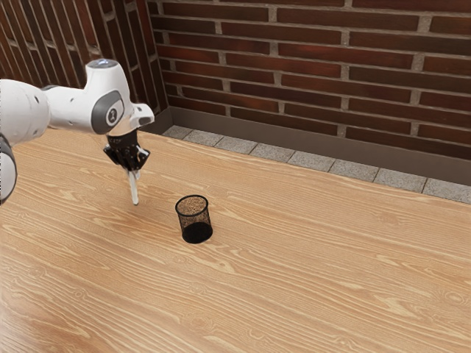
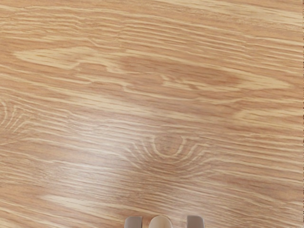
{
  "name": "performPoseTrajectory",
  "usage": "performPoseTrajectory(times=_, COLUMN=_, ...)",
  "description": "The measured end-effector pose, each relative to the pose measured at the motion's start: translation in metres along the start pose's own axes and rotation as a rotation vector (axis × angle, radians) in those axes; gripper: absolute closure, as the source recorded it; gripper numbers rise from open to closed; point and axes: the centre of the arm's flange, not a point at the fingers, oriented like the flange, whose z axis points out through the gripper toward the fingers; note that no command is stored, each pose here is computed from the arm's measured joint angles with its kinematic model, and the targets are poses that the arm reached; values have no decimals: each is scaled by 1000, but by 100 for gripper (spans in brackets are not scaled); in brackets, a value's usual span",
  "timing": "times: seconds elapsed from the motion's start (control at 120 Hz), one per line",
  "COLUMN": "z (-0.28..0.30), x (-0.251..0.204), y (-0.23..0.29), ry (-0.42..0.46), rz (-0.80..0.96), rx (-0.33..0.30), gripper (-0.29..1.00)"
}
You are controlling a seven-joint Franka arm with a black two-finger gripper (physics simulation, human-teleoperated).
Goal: Take the marker out of the pen holder and place it to the left of the pen holder.
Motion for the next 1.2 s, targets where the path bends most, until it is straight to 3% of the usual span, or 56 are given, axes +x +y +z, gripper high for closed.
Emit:
performPoseTrajectory(times=0.408, z=31, x=10, y=10, ry=-23, rz=44, rx=-11, gripper=77)
performPoseTrajectory(times=0.575, z=20, x=12, y=20, ry=-5, rz=68, rx=-39, gripper=41)
performPoseTrajectory(times=0.658, z=-30, x=4, y=20, ry=49, rz=82, rx=-40, gripper=28)
performPoseTrajectory(times=0.775, z=-137, x=-53, y=28, ry=147, rz=113, rx=-42, gripper=16)
performPoseTrajectory(times=0.883, z=-287, x=-111, y=58, ry=255, rz=192, rx=-47, gripper=10)
performPoseTrajectory(times=0.992, z=-320, x=-138, y=29, ry=187, rz=172, rx=-25, gripper=6)
performPoseTrajectory(times=1.2, z=-324, x=-162, y=59, ry=68, rz=218, rx=12, gripper=2)
